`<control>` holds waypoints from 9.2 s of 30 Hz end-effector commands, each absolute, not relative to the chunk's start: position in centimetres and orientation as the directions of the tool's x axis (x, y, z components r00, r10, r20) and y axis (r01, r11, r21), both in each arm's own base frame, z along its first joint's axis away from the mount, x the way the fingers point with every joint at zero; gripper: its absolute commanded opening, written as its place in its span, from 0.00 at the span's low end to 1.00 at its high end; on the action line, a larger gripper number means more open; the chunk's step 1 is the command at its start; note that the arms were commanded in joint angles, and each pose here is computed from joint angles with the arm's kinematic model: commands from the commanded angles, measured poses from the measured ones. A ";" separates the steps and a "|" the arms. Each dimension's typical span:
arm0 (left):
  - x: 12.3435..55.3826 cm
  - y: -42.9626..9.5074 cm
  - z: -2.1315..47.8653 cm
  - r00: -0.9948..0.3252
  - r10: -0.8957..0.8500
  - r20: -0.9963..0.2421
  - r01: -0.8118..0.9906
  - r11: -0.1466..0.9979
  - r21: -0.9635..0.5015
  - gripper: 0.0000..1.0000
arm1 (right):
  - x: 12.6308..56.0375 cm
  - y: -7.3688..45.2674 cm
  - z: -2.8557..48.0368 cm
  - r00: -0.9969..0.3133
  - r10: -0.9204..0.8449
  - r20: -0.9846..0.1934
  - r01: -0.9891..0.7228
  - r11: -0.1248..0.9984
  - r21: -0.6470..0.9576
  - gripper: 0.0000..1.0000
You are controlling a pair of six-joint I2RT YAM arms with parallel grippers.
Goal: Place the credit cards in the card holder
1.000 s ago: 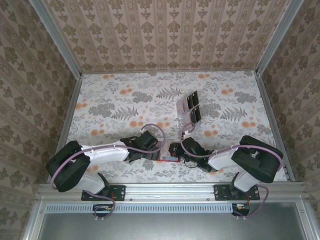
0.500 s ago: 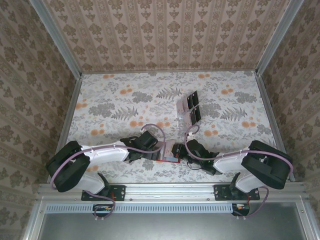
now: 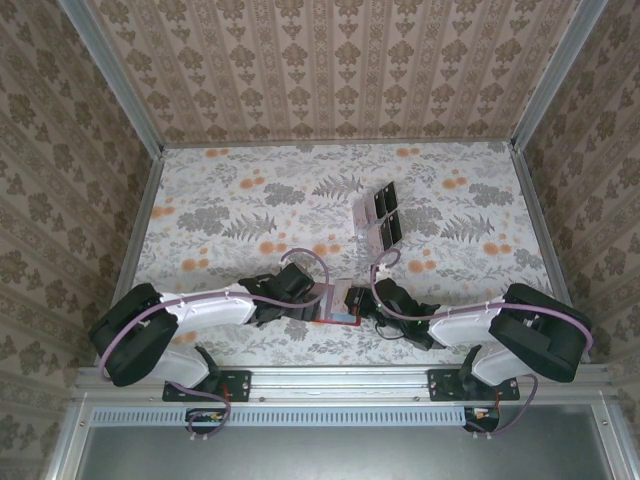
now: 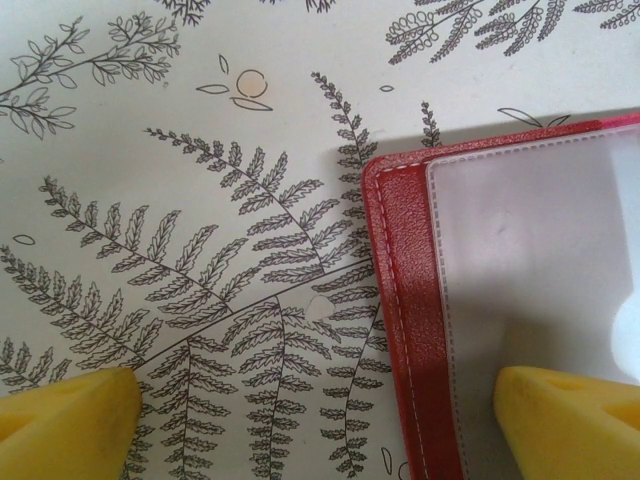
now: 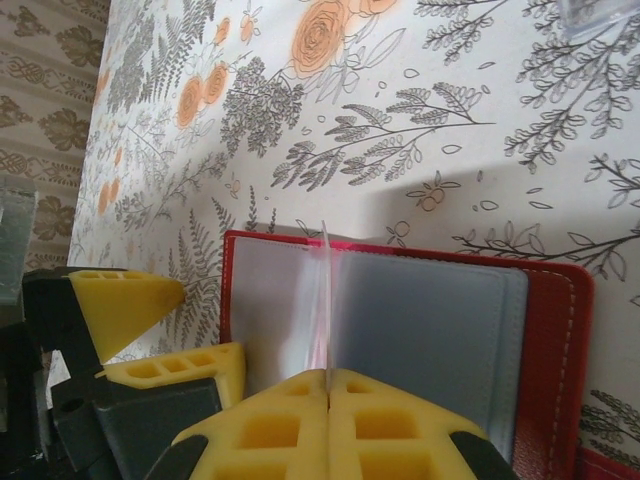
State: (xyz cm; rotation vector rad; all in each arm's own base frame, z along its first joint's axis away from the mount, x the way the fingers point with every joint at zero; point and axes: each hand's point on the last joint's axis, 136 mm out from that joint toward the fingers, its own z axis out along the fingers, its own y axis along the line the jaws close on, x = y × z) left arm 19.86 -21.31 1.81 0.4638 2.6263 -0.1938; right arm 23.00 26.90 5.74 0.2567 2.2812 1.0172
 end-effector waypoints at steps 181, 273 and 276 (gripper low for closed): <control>20.0 -24.2 2.7 -0.805 0.342 -0.486 0.441 0.892 -0.104 1.00 | 23.5 24.8 7.6 -0.705 0.445 -0.552 -0.092 0.714 0.694 0.00; 19.3 -22.4 0.5 -0.830 0.334 -0.448 0.402 0.914 -0.063 1.00 | 22.1 25.5 2.3 -0.788 0.445 -0.426 0.017 0.706 0.708 0.00; 19.3 -22.3 0.5 -0.829 0.334 -0.449 0.401 0.914 -0.062 1.00 | 22.1 25.5 2.3 -0.788 0.446 -0.425 0.019 0.707 0.706 0.00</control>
